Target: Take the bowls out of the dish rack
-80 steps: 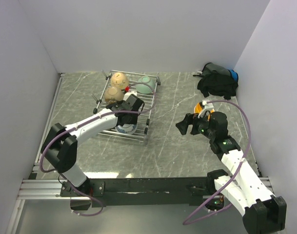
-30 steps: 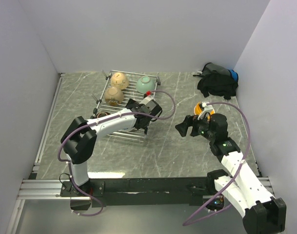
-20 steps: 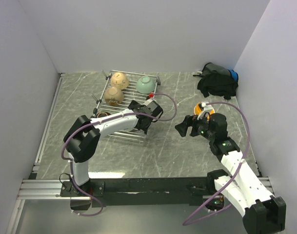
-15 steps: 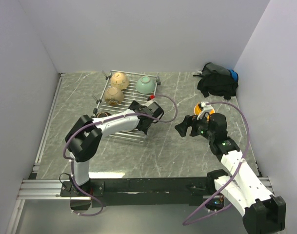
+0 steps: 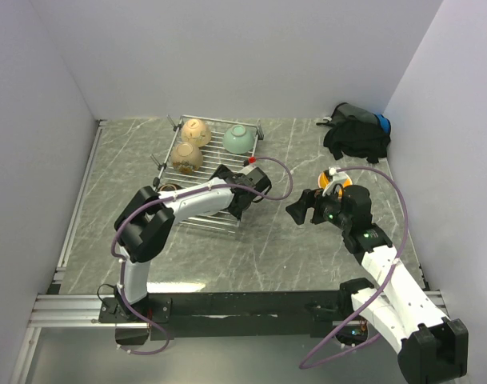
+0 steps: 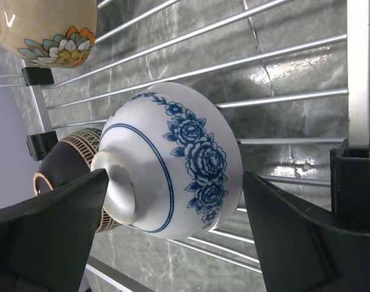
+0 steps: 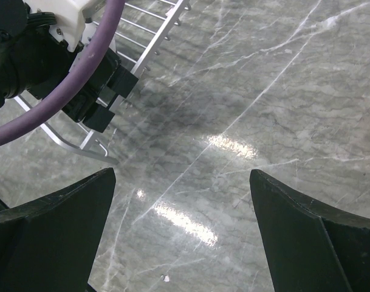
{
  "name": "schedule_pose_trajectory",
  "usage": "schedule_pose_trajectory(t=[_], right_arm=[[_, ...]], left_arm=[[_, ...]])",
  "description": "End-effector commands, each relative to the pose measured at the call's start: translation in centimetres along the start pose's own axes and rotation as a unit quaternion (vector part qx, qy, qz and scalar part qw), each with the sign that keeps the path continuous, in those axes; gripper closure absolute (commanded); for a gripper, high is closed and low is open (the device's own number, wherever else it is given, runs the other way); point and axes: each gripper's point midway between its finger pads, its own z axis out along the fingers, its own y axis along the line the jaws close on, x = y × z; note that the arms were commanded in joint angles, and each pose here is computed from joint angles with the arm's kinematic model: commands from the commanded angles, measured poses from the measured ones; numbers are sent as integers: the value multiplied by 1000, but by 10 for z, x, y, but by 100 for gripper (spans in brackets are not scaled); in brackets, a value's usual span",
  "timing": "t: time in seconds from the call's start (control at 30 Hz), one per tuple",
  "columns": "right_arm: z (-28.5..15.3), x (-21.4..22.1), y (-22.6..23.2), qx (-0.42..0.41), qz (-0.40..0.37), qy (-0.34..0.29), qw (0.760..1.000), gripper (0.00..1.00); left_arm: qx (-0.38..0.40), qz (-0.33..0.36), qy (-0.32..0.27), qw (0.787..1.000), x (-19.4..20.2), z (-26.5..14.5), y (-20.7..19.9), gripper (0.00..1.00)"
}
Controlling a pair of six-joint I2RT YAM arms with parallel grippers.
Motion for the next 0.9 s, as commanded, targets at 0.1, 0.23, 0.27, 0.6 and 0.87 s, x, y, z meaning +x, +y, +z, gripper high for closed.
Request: schedule_pose_trajectory(t=[0.1,0.23,0.27,0.6,0.87], right_arm=[[3,-4,3,-12,-4,-14,1000,0],[1,-5,4,-12,-6,-17,1000,0],[1,-6,4,-10,-6,-18,1000,0],[-1,-8,6,-13,-6,-21,1000,0],[-1,-10,12,-30,-9,-22,999,0]], left_arm=[[-14,5,30,999,13,10,-7,2],[-25,-9,17,999,6,2,4,9],[-28,-12,13,999,3,0,7,11],[-49,-46,-34,997,-26,-23,38,26],[-55,-61,-32,996,-28,-21,53,32]])
